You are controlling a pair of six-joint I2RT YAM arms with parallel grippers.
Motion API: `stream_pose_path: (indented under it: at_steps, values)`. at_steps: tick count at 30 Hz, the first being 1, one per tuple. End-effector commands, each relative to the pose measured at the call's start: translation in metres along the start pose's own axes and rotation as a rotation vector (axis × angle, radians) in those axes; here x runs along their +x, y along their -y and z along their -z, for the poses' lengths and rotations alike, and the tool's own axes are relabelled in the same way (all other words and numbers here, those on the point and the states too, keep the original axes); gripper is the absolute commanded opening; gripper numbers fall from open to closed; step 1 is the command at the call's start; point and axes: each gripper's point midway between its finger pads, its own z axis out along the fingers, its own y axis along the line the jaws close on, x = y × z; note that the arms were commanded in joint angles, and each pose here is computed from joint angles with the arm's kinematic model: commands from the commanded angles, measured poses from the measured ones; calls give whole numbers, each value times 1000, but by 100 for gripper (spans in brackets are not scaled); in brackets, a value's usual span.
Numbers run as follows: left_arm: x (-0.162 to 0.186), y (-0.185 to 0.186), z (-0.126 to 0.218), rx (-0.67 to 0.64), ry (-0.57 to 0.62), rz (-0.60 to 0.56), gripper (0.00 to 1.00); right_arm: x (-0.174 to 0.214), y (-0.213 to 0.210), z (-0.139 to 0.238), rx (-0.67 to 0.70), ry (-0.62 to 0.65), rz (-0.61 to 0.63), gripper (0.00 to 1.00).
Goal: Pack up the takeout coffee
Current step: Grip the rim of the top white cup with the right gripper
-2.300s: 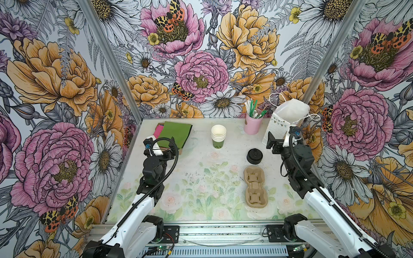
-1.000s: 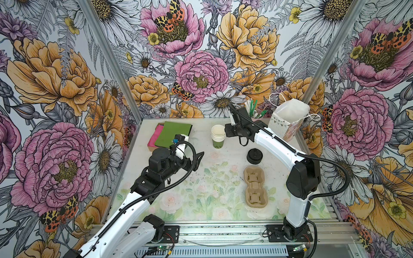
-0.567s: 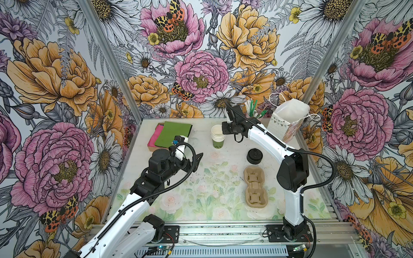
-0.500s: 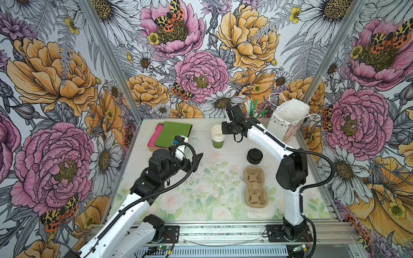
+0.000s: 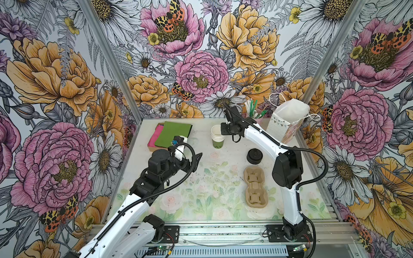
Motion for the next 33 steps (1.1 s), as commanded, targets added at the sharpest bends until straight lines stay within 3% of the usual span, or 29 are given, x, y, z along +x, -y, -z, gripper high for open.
stream_pose_path:
  at_steps: [1,10,24,33]
  values:
    - [4,-2,2,-16,-3,-13,99,-7,4,-6,18,15,-19,13]
    - [4,-3,2,-22,-6,-12,99,-7,4,-9,10,10,-24,0]
    - [3,-4,4,-28,1,-13,99,-37,-8,25,-47,89,-30,0]
    - [3,-4,5,-31,3,-13,99,-32,-12,20,-93,60,-54,0]
